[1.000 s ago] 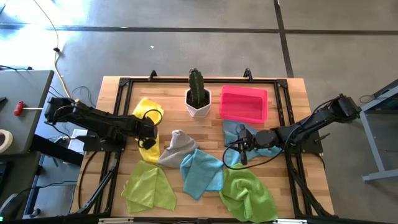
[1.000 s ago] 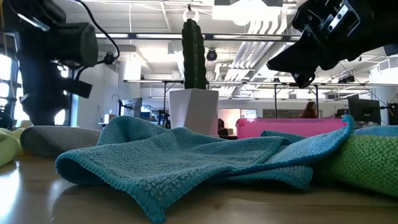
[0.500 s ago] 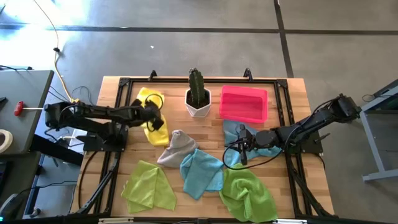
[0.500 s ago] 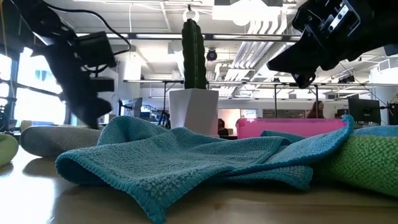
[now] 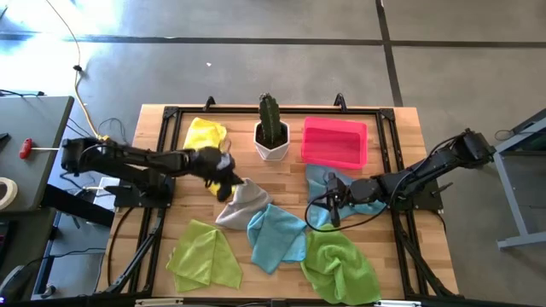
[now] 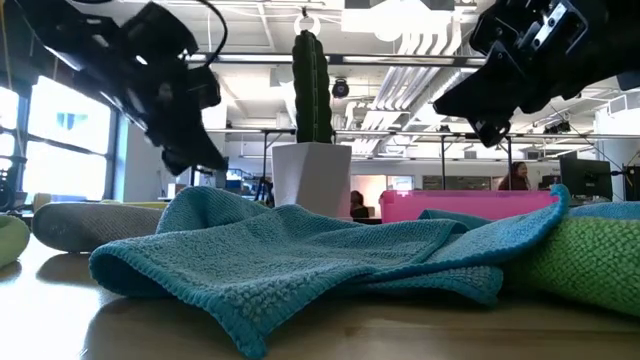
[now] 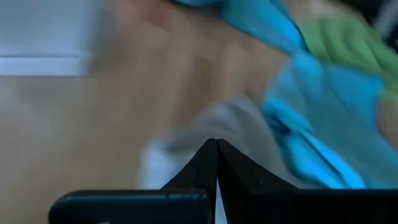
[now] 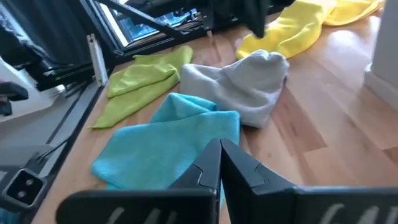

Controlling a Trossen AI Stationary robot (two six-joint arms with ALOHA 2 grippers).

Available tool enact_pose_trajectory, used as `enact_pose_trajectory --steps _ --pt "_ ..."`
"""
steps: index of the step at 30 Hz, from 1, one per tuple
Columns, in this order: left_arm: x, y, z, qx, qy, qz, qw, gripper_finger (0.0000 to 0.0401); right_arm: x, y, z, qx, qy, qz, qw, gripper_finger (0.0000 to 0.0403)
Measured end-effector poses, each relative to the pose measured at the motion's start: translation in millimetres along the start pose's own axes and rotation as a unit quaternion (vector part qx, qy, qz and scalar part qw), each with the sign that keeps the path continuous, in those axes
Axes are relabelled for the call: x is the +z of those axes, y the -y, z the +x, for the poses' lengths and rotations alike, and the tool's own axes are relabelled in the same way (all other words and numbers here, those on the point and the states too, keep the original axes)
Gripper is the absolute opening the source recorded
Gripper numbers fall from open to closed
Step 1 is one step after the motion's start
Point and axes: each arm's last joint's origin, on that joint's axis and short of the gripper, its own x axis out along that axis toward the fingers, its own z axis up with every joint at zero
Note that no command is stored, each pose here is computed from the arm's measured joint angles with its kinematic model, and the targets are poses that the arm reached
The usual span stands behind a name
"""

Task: Fold microfiber towels
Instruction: Prepare the towels

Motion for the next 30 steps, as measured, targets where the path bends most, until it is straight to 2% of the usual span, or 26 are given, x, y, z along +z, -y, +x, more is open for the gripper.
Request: enact_pose_trajectory --steps 5,8,12,18,21,30 --pt "-17 25 15 0.026 -0.031 0.050 0.998 0.0000 -6 -4 4 -0.002 -0.003 0.019 1.000 0.0000" --pt "-26 33 25 0.027 -0.048 0.081 0.995 0.0000 -15 -6 8 -0.020 -0.015 0.022 0.999 0.0000" --pt "-43 38 38 0.025 -0.095 0.096 0.991 0.0000 -25 -8 12 -0.024 -0.036 0.041 0.998 0.0000" --pt "-59 38 42 0.051 -0.167 0.067 0.982 0.0000 -32 -13 12 -0.018 -0.050 0.046 0.998 0.0000" --pt "-61 39 39 0.058 -0.180 0.061 0.980 0.0000 -34 -13 11 -0.020 -0.060 0.040 0.997 0.0000" --pt "-67 35 6 0.090 -0.246 0.041 0.964 0.0000 -42 -9 10 -0.042 -0.102 0.031 0.993 0.0000"
